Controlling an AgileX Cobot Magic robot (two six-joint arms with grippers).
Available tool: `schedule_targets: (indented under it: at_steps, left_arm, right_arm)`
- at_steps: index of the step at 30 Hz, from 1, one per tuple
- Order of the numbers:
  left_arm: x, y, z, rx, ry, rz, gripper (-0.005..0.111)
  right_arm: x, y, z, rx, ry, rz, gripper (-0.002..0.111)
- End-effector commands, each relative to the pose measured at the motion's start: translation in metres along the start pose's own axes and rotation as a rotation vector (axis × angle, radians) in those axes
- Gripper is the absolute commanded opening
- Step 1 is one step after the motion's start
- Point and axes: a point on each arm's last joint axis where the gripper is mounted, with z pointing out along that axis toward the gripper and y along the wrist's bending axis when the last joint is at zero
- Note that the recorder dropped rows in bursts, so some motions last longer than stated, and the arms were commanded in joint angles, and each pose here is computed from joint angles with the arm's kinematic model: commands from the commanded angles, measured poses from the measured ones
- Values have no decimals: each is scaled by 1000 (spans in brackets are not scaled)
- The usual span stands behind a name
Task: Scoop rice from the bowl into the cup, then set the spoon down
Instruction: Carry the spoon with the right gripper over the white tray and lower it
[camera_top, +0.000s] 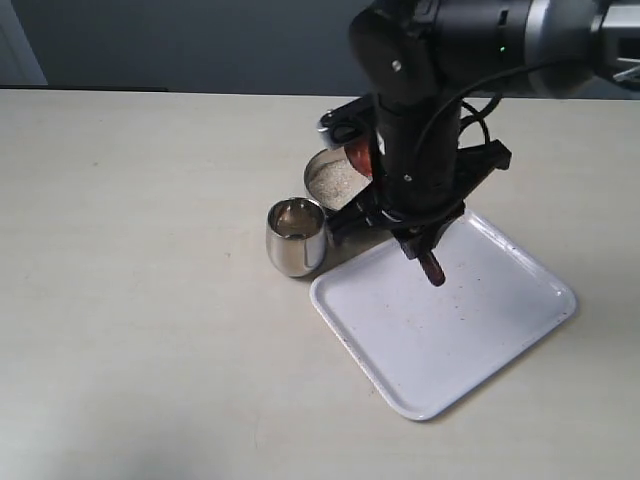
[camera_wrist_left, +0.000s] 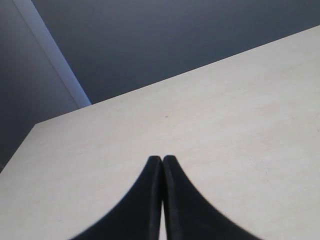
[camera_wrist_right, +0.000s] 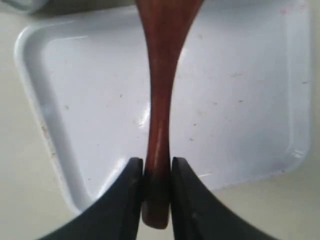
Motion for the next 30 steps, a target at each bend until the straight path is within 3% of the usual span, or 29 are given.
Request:
schedule_targets:
  at_steps: [1, 12, 20, 30]
  left_arm:
    - [-2, 0, -1, 5, -18, -8, 1]
    - [-2, 0, -1, 5, -18, -8, 1]
    - [-2, 0, -1, 5, -18, -8, 1]
    - [-2, 0, -1, 6, -18, -13, 1]
  right_arm:
    - [-1, -25, 4, -101, 37, 19, -1]
    - [16, -54, 34, -124, 162, 88, -1]
    - [38, -48, 75, -153, 338, 79, -1]
    - [30, -43, 108, -152, 347, 64, -1]
